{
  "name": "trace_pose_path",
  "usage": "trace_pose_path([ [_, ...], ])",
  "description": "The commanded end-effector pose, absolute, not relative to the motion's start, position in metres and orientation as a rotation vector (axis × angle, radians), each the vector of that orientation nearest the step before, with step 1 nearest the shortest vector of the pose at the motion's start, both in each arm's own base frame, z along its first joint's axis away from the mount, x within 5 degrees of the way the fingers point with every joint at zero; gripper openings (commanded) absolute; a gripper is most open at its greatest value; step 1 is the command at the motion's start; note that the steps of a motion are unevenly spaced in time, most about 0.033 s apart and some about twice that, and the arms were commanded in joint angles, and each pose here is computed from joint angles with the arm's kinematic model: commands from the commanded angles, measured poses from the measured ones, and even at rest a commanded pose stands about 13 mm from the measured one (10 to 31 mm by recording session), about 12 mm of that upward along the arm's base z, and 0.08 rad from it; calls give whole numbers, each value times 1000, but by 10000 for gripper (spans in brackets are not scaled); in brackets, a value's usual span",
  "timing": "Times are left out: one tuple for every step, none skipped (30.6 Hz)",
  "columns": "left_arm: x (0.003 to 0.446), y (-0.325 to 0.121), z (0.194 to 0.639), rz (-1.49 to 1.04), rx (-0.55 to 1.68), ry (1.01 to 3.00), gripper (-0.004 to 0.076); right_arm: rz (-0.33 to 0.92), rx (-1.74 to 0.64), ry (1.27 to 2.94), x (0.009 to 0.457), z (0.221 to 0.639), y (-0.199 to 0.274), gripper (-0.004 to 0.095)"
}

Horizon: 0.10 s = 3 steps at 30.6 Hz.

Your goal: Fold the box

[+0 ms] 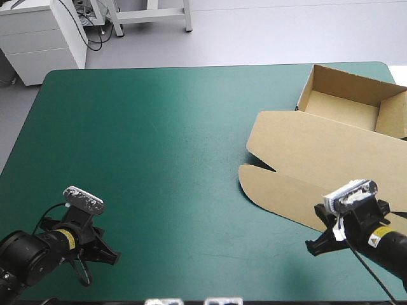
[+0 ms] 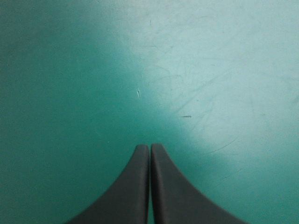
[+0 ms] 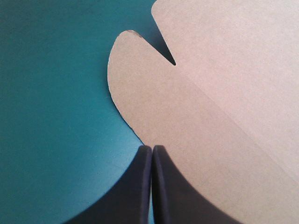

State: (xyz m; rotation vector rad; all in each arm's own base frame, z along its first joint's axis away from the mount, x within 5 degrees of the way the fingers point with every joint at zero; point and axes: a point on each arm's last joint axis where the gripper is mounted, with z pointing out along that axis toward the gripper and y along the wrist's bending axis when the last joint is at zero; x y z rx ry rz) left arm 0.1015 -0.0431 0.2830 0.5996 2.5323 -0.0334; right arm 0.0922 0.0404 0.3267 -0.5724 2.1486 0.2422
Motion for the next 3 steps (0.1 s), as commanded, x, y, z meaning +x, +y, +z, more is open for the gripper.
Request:
trace_pose_path([
  [106, -48, 292, -88, 578, 2450, -8, 230, -530, 2029, 84, 325, 37, -14],
  [107, -48, 292, -89, 577, 2440, -8, 229, -529, 2027, 81, 321, 36, -14],
  [108, -48, 293, -92, 576, 2430, -8, 224, -531, 2029, 78, 314, 35, -14],
])
